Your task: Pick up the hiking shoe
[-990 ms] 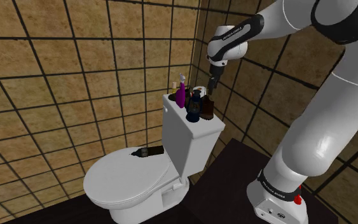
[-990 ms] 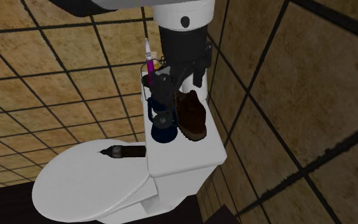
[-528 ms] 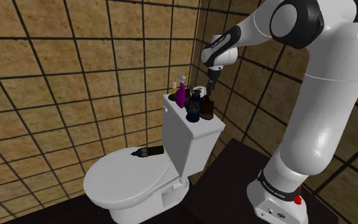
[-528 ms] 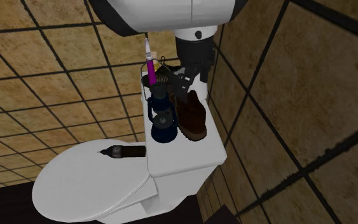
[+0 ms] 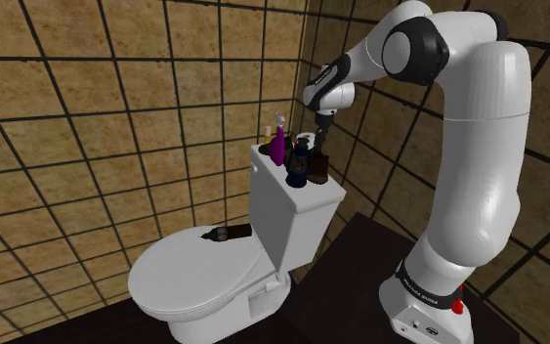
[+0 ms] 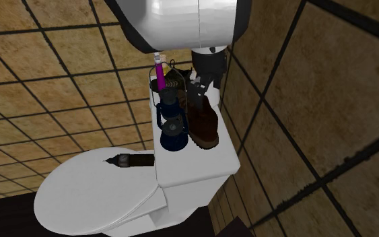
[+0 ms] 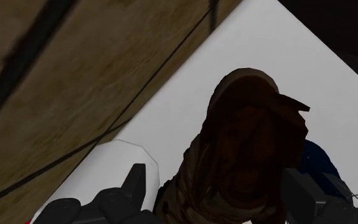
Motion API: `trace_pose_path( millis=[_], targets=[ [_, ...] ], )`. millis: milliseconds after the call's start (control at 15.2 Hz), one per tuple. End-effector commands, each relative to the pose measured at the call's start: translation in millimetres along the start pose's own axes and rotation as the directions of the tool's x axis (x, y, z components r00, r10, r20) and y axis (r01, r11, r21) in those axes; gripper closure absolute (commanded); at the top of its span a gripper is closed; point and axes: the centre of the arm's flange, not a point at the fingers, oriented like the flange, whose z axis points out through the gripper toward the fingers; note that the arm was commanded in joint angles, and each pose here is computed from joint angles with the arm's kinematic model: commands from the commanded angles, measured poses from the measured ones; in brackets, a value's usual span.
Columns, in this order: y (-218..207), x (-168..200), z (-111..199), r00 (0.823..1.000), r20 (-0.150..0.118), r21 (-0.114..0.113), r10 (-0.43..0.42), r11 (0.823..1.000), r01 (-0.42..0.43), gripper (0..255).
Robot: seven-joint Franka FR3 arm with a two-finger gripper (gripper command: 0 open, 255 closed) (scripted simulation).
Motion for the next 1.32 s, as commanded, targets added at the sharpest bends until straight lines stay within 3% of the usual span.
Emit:
trace_pose_path(
  millis=[0,198,264,858,1254],
  targets=[
    [-0.7,-0.7,10.7,1.0,0.0,0.0,0.0,1.0,0.0,0],
    [-1.5,-0.4,19.0,1.0,0.0,0.0,0.0,1.0,0.0,0],
    [-1.1,-0.1,19.1,1.0,0.0,0.0,0.0,1.0,0.0,255],
    [-1.5,-0.4,19.0,1.0,0.0,0.0,0.0,1.0,0.0,255],
    [1.5,-1.6,-12.6,1.0,0.0,0.0,0.0,1.0,0.0,255]
  ],
)
